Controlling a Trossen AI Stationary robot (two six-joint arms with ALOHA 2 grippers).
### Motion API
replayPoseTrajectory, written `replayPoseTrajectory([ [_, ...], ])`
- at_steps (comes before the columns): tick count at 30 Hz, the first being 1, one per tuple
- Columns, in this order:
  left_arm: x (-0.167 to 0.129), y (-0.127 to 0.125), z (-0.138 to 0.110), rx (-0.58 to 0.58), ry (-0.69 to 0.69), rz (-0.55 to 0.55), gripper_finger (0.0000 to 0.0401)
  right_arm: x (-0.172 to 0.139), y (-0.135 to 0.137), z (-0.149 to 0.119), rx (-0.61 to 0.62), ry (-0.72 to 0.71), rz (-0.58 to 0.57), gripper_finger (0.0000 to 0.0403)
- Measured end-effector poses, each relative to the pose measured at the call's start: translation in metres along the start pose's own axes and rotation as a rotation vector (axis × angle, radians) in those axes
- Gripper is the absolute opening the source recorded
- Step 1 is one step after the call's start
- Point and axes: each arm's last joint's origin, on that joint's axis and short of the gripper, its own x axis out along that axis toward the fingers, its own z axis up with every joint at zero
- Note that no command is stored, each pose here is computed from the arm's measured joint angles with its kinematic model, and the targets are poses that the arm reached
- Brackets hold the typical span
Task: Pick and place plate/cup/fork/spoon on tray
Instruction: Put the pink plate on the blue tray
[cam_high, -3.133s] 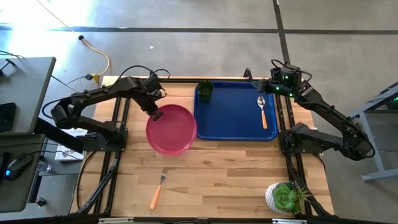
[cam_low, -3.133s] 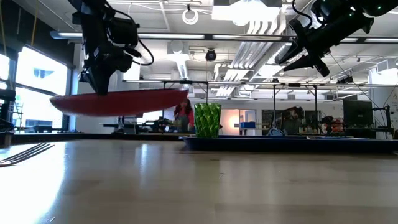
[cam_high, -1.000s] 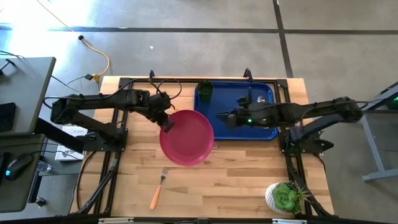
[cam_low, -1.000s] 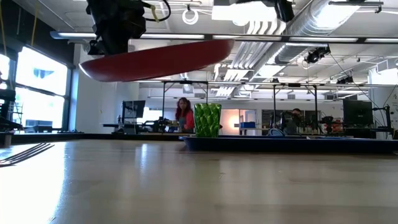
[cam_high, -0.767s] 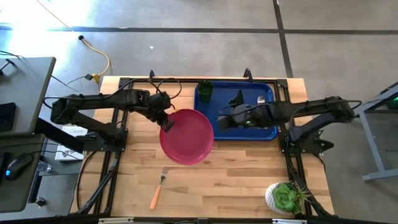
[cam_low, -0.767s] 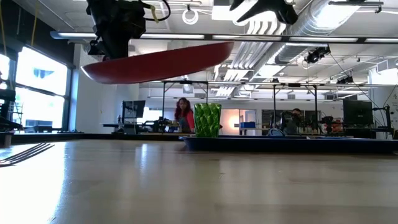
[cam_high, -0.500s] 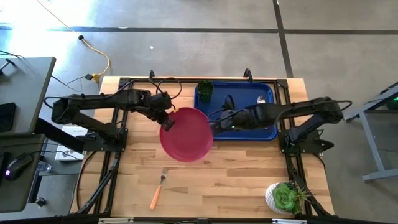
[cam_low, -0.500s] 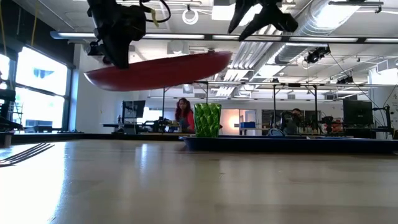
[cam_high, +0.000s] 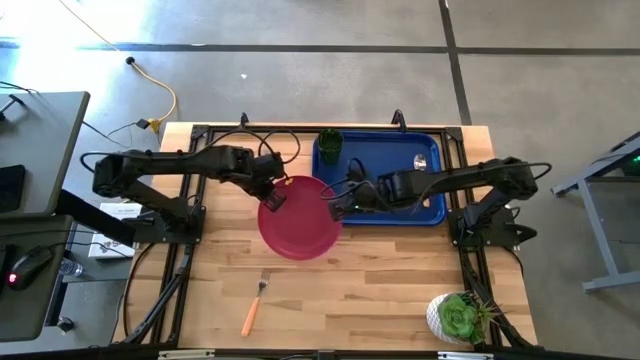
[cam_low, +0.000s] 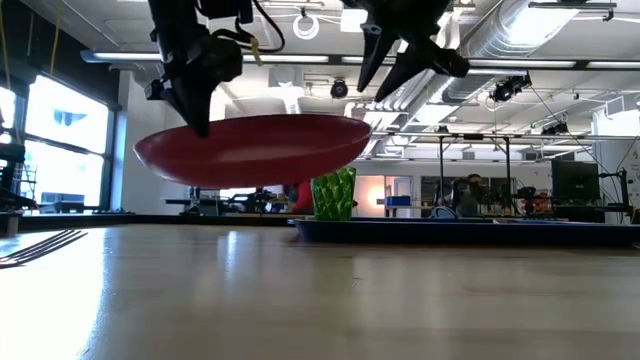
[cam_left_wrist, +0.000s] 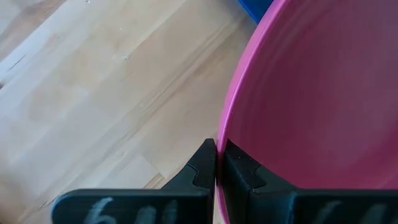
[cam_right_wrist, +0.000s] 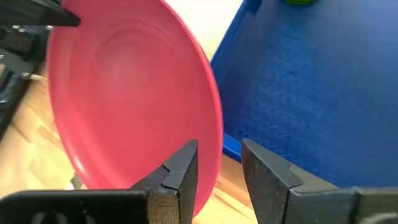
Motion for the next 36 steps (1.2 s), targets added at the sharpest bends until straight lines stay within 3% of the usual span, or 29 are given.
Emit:
replayPoseTrajectory([
  [25, 0.002, -0.004, 0.003, 0.026, -0.028, -0.031, 0.0003, 0.035, 0.002, -0.010, -0.010, 0.009, -0.104, 0.0111],
  [36, 0.001, -0.007, 0.007, 0.046, -0.057, -0.077, 0.0003, 0.036, 0.000, -0.008, -0.012, 0.021, -0.108, 0.0007],
])
